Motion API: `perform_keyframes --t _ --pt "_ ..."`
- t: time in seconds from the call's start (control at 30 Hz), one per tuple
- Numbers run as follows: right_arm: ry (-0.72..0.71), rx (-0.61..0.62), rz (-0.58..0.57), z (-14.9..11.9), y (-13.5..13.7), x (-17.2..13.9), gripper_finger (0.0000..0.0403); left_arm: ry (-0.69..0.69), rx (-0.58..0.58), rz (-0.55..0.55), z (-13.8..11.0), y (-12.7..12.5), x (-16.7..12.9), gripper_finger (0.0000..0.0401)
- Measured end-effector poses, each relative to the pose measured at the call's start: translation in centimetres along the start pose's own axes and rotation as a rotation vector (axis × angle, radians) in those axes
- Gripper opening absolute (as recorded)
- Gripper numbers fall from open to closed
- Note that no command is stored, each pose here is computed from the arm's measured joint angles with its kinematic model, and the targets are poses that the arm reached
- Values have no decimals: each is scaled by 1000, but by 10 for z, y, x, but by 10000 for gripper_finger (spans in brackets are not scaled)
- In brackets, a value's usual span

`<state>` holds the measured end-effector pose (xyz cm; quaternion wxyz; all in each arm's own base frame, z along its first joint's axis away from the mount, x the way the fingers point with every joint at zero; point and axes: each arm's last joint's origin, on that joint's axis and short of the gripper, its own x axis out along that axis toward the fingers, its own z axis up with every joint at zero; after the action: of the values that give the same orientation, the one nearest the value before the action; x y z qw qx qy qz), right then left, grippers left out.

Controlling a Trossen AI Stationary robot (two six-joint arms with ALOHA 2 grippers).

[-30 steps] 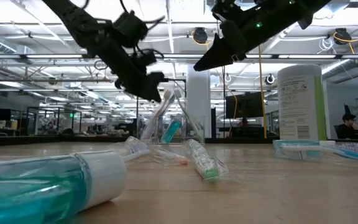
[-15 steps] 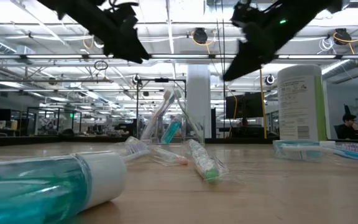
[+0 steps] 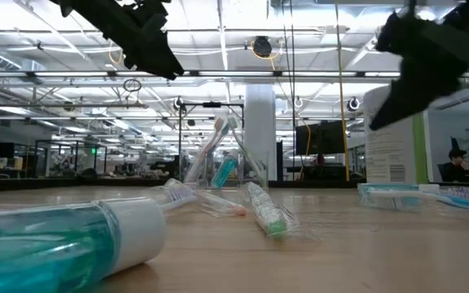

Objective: Pick & Place toothbrushing station
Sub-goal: Put the top blue mouthwash into the transparent organizer

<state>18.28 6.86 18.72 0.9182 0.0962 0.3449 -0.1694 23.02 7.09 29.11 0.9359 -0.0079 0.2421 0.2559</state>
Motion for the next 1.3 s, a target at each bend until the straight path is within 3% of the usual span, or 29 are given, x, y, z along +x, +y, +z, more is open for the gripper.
perform_keyframes --t 0.27,0.57,0.93,1.13,1.3 --pt "13 -29 25 -41 -10 13 239 -3 -56 0 0 -1 3 244" --pt "146 111 32 -54 -12 9 236 -76 -105 -4 7 -1 2 244" --pt "180 128 -1 -73 -18 14 234 -78 -109 -4 8 -1 2 244" --pt "96 192 42 -88 -26 22 229 -77 -120 -4 8 -1 2 244" --pt "38 146 73 -95 -31 26 204 -77 -119 -4 8 -1 2 244"
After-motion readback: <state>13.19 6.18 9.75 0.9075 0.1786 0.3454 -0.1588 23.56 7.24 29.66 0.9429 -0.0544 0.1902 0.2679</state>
